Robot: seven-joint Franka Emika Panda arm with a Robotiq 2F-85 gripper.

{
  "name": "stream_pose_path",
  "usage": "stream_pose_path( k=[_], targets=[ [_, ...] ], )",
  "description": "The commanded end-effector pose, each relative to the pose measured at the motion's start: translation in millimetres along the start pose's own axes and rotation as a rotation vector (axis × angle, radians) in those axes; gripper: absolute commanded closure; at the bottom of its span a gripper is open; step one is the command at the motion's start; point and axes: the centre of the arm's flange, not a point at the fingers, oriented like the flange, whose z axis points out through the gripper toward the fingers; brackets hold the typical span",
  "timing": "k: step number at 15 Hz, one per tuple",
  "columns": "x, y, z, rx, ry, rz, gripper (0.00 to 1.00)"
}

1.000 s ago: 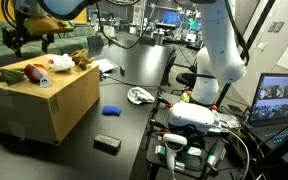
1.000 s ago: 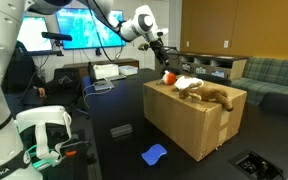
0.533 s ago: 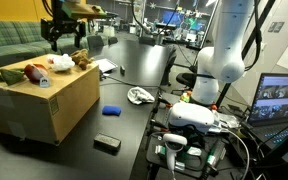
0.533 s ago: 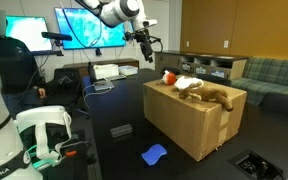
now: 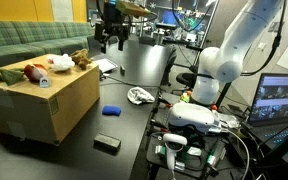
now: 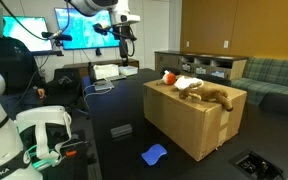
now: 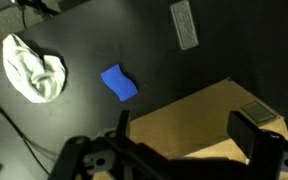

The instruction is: Swap the things on the box with the things on the table

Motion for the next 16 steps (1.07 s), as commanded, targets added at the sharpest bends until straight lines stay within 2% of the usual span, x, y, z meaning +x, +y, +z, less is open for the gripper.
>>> stream_pose_path(
  k=[1,5,9,15,16],
  targets=[
    [-46.4,66.4,-7.4,0.007,-0.046,0.026,0.00],
    [-73.0,102.9,-14.4,-0.031,-0.092,0.036,0.00],
    [-87.2,129.4,-7.3,-0.053,-0.083,0.028,0.00],
    [-82.7,159.9,14.9,-0.055,-0.055,0.049,0.00],
    [-81.9,145.5,9.8,-0.065,-0.095,0.054,0.00]
  ],
)
